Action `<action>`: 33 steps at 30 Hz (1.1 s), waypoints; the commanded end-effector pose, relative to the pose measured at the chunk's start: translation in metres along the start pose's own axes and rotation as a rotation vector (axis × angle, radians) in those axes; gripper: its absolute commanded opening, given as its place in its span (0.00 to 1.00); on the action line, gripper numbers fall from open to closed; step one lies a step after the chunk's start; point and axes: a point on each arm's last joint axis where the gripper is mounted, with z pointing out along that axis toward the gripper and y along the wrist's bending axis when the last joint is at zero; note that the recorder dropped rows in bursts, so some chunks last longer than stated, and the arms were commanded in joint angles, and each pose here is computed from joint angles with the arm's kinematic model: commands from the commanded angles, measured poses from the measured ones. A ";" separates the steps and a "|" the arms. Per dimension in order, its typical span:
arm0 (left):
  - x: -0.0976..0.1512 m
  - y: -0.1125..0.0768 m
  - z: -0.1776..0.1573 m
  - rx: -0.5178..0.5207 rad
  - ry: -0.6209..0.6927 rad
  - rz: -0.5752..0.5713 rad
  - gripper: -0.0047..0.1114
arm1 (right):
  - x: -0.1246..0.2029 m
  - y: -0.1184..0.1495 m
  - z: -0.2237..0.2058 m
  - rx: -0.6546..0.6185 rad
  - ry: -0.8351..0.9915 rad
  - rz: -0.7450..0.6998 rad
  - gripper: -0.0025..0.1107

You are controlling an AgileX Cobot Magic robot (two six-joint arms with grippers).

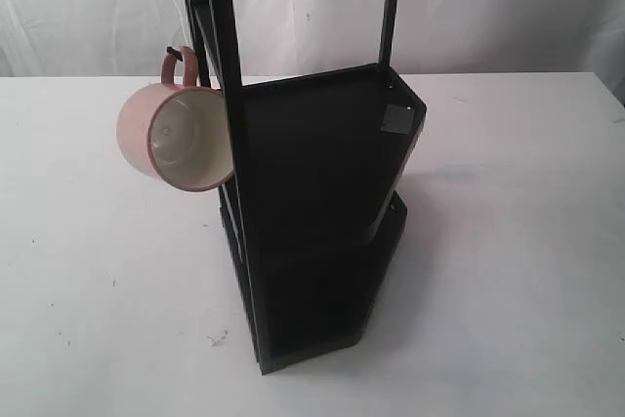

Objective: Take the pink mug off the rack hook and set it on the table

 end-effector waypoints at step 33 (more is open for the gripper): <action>-0.114 0.009 -0.048 0.216 -0.349 -0.714 0.04 | 0.001 -0.001 0.000 0.011 -0.008 -0.016 0.02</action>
